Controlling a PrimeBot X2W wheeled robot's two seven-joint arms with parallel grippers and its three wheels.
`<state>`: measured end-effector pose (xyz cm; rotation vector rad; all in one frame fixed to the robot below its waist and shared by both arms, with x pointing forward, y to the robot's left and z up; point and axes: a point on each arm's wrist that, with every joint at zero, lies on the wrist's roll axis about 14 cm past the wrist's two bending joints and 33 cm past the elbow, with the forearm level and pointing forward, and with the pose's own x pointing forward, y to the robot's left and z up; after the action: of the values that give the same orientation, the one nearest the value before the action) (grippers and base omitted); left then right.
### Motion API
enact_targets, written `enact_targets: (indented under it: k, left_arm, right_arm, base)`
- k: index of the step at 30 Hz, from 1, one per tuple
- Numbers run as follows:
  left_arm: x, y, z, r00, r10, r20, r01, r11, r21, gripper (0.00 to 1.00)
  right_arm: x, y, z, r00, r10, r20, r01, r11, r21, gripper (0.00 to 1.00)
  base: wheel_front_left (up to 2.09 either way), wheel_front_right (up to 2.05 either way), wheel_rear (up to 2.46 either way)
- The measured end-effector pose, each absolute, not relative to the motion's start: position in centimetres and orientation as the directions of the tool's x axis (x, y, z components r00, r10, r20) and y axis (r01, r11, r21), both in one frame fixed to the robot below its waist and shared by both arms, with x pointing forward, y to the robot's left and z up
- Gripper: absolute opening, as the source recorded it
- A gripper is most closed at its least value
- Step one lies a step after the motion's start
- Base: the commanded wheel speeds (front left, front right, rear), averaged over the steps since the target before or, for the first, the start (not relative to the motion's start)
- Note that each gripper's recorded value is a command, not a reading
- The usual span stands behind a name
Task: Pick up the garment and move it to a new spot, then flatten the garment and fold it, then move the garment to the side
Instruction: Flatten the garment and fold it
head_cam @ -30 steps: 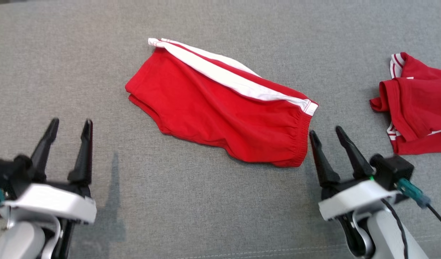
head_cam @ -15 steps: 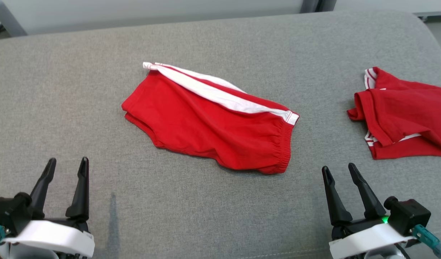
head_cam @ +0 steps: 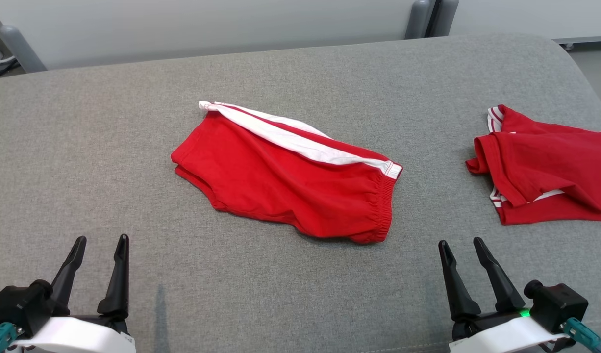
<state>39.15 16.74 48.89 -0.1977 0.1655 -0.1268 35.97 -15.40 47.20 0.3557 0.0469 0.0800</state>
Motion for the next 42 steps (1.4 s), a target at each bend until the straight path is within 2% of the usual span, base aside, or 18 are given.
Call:
enact_targets:
  k: [6, 10, 13, 19, 23, 32, 42]
  left_arm:
    - [39.0, 16.5, 48.8, 0.975, -0.166, -0.151, 0.133, 0.969, -0.206, 1.00]
    - [40.0, 15.4, 48.6, 0.958, -0.229, -0.174, 0.190, 0.958, -0.215, 1.00]
    - [42.1, 14.0, 49.1, 0.938, -0.301, -0.173, 0.258, 0.937, -0.236, 1.00]
    - [47.9, 10.4, 49.4, 0.870, -0.453, -0.193, 0.396, 0.876, -0.274, 1.00]
    - [51.4, 8.0, 48.6, 0.812, -0.534, -0.234, 0.458, 0.833, -0.312, 1.00]
    - [55.6, 7.2, 41.9, 0.706, -0.546, -0.450, 0.396, 0.832, -0.388, 1.00]
    - [55.8, 7.8, 36.0, 0.583, -0.534, -0.612, 0.343, 0.845, -0.411, 1.00]
  right_arm:
    - [35.8, -15.4, 47.4, 0.996, 0.087, -0.026, -0.073, 0.934, 0.350, 1.00]
    - [35.8, -15.1, 46.4, 0.992, 0.101, -0.073, -0.069, 0.933, 0.353, 1.00]
    - [36.6, -14.3, 45.8, 0.985, 0.132, -0.109, -0.084, 0.927, 0.364, 1.00]
    - [41.1, -11.5, 47.5, 0.968, 0.239, -0.075, -0.195, 0.907, 0.373, 1.00]
    - [42.9, -11.3, 46.4, 0.955, 0.268, -0.125, -0.207, 0.907, 0.366, 1.00]
    - [44.7, -10.7, 42.8, 0.907, 0.325, -0.268, -0.210, 0.900, 0.383, 1.00]
    - [44.8, -8.8, 39.9, 0.844, 0.403, -0.354, -0.229, 0.868, 0.440, 1.00]
  base:
    - [0.00, 0.00, 0.00]
    - [0.00, 0.00, 0.00]
    - [0.00, 0.00, 0.00]
    - [0.00, 0.00, 0.00]
    - [0.00, 0.00, 0.00]
    - [0.00, 0.00, 0.00]
    - [0.00, 0.00, 0.00]
